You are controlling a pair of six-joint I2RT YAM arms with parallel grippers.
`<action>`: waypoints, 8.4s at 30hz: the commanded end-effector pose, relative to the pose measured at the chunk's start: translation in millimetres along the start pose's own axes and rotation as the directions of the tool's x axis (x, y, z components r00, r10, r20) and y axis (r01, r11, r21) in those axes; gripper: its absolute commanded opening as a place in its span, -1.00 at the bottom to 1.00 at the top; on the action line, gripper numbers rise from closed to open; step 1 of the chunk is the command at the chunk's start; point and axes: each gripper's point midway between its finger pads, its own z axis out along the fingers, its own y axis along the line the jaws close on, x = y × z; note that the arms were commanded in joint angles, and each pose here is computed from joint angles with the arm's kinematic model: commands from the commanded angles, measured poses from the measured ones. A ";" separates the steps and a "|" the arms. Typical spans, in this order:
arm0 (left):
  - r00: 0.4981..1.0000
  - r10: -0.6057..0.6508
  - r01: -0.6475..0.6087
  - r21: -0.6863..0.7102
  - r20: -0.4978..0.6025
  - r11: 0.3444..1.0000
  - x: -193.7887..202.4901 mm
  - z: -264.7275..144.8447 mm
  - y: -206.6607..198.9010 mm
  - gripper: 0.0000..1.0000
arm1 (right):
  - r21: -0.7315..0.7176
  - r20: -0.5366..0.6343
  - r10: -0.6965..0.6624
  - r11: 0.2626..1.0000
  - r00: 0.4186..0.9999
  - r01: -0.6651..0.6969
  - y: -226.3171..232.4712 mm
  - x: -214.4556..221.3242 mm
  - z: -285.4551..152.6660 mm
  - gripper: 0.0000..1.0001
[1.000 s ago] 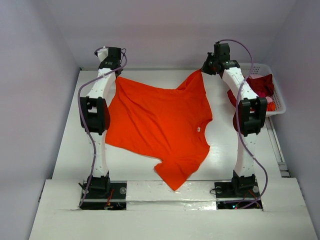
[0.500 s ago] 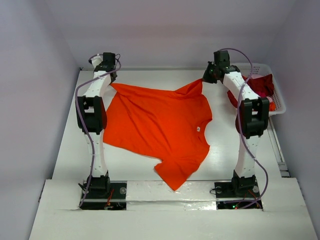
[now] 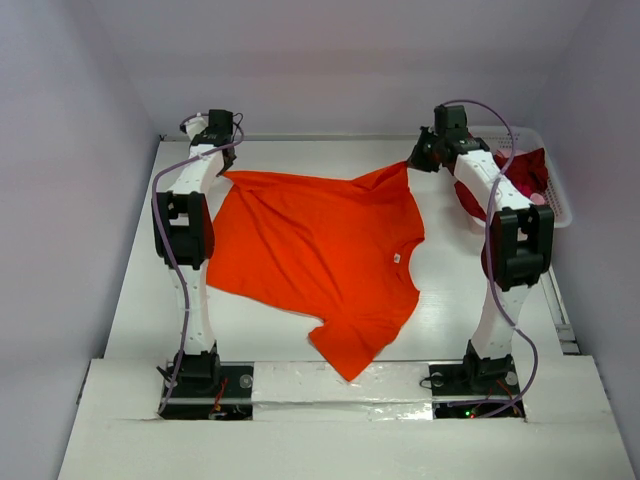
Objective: Fold and stack the t-shirts
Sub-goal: Flatten the tshirt out, then fold the tshirt
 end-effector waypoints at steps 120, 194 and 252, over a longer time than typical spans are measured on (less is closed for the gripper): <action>0.999 -0.045 0.044 -0.033 -0.018 0.998 -13.8 -80.7 70.6 -1.00 | 0.018 -0.103 0.103 0.995 0.989 -0.101 -48.4 137.0 -108.6 -1.00; 0.999 -0.029 0.030 0.025 -0.037 0.999 -6.4 -104.5 74.2 -0.60 | -0.033 -0.161 0.051 0.998 0.986 -0.057 -39.3 178.3 -145.3 -0.28; 0.930 0.173 -0.179 0.010 -0.323 0.984 131.2 -8.3 47.2 -1.00 | 0.052 -0.422 0.025 0.999 0.906 -0.003 -9.4 245.8 -42.5 -1.00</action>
